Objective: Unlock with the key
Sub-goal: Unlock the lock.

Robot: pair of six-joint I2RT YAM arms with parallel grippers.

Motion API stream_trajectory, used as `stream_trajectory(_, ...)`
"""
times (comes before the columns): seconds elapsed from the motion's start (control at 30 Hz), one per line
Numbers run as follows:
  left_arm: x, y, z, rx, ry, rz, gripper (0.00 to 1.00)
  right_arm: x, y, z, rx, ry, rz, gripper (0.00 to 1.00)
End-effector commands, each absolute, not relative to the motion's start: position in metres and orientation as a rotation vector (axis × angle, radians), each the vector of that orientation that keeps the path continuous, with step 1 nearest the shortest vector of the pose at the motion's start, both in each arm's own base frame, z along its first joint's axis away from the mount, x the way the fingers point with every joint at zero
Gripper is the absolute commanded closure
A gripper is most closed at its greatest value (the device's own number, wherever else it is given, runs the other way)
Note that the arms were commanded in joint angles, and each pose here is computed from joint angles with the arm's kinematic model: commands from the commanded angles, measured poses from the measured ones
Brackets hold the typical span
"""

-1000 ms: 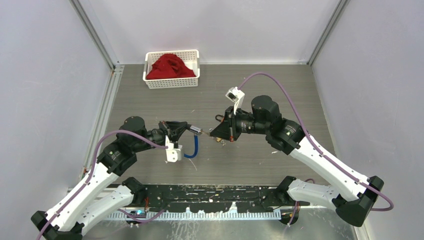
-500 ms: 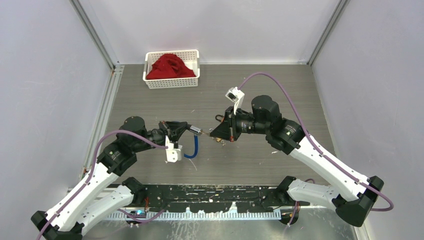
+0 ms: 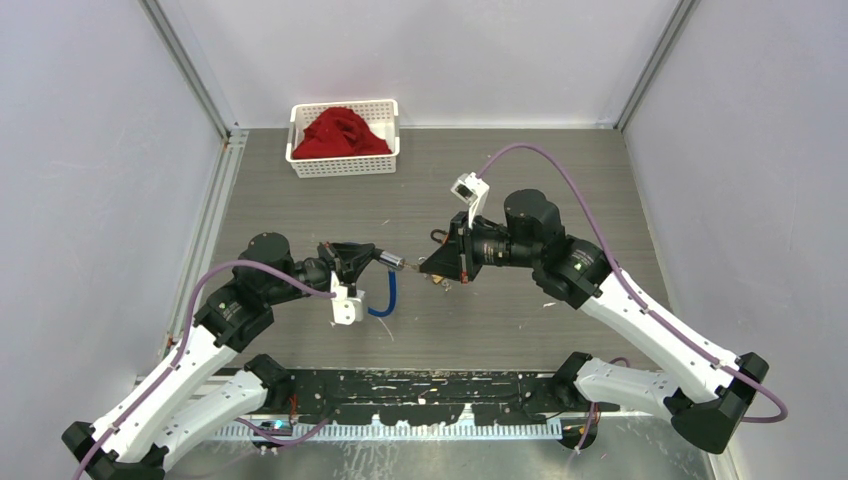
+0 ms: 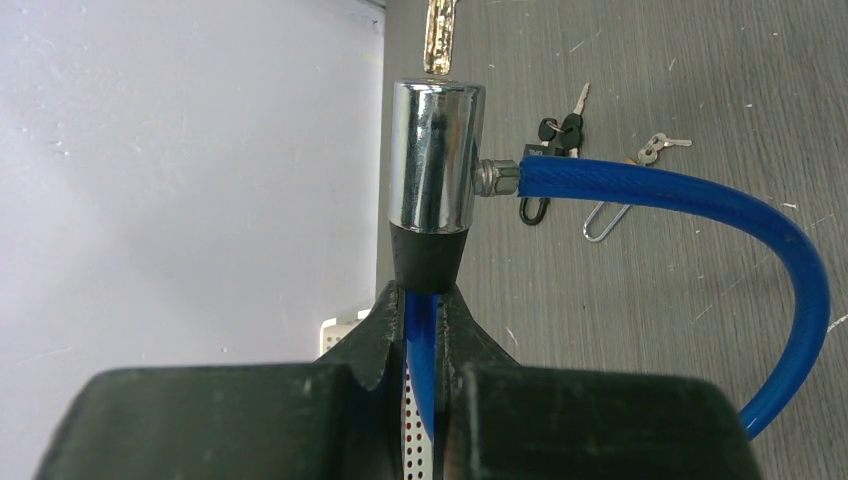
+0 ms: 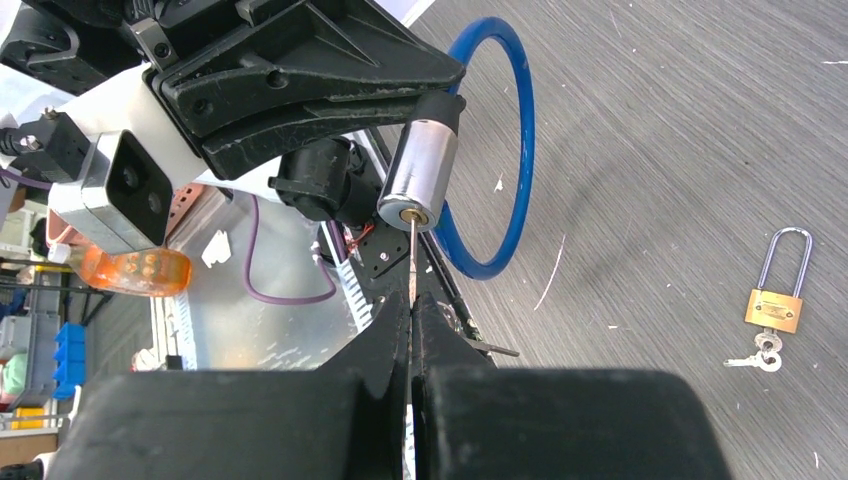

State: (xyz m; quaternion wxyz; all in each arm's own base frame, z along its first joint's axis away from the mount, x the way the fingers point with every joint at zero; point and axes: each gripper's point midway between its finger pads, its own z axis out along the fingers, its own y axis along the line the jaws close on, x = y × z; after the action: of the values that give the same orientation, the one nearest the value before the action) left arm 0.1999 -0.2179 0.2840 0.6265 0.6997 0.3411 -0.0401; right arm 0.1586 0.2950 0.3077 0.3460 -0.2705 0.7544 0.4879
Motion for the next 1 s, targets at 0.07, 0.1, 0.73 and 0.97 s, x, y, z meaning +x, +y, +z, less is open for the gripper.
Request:
stream_trajectory(0.07,0.195,-0.222,0.328,1.537,0.652,-0.056,1.0,0.16,0.293,0.344,-0.714,1.835,1.278,0.99)
stream_trajectory(0.1,0.194,-0.222,0.328,1.537,0.651,-0.058,1.0,0.16,0.293,0.344,-0.713,1.836,1.278,0.99)
stream_trajectory(0.73,0.194,-0.223,0.329,1.538,0.647,-0.059,1.0,0.161,0.296,0.325,-0.743,1.898,1.266,0.99)
stream_trajectory(0.97,0.194,-0.223,0.329,1.537,0.649,-0.061,1.0,0.161,0.296,0.328,-0.741,1.892,1.276,0.99)
